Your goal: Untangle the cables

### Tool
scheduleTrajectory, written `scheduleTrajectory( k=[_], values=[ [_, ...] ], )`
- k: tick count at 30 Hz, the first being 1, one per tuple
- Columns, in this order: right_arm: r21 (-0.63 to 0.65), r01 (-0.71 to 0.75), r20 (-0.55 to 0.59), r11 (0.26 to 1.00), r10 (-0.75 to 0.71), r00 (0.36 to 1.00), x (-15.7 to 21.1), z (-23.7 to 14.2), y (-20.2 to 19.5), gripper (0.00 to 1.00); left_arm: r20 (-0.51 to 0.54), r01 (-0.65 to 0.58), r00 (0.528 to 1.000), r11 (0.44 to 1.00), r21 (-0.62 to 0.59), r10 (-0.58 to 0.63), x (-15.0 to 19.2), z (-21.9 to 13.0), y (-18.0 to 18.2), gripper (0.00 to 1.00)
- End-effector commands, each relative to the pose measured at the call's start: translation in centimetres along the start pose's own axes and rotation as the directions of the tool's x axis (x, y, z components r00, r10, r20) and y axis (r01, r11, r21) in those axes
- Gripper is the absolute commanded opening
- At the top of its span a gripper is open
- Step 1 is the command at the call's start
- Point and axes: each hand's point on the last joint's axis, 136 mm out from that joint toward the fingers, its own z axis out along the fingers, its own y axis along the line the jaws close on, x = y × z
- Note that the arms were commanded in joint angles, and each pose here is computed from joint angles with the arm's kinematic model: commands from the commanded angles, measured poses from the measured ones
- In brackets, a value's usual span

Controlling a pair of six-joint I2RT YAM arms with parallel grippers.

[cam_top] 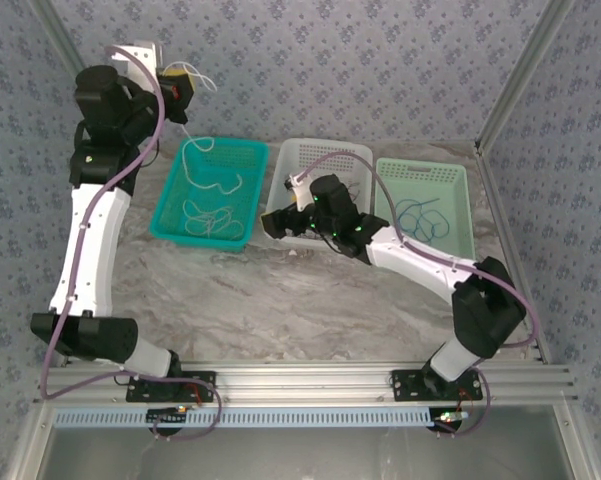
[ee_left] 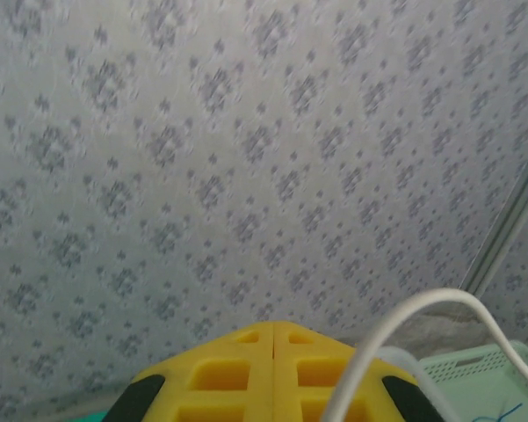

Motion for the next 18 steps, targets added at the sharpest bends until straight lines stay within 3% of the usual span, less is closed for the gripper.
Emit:
scheduleTrajectory(
  k=[1, 10, 15, 18],
  values=[
    [0.006, 0.014, -0.04, 1.0, -0.013, 0.999, 0.6, -1.2, -0.1, 0.95, 0.036, -0.005, 0.999, 1.0, 0.015, 0.005, -0.1, 0.7, 0.3, 0.0],
    [0.025, 0.013, -0.057, 1.0, -0.011, 0.998, 0.4, -3.2, -0.6, 0.94, -0.154, 0.118, 0.981, 0.993, -0.026, -0.12, 11.5, 4.9, 3.4, 0.03],
    [0.109, 0.002, -0.056, 0.994, 0.004, 0.998, 0.4, -6.0, -2.9, 0.94, -0.361, 0.142, 0.912, 0.976, -0.164, -0.193, 18.9, 6.0, 6.3, 0.35],
    [0.164, -0.034, -0.049, 0.986, 0.043, 0.998, 0.5, -8.3, -5.0, 0.95, -0.467, 0.192, 0.84, 0.956, -0.22, -0.276, 22.8, 5.9, 6.9, 0.58]
  ],
)
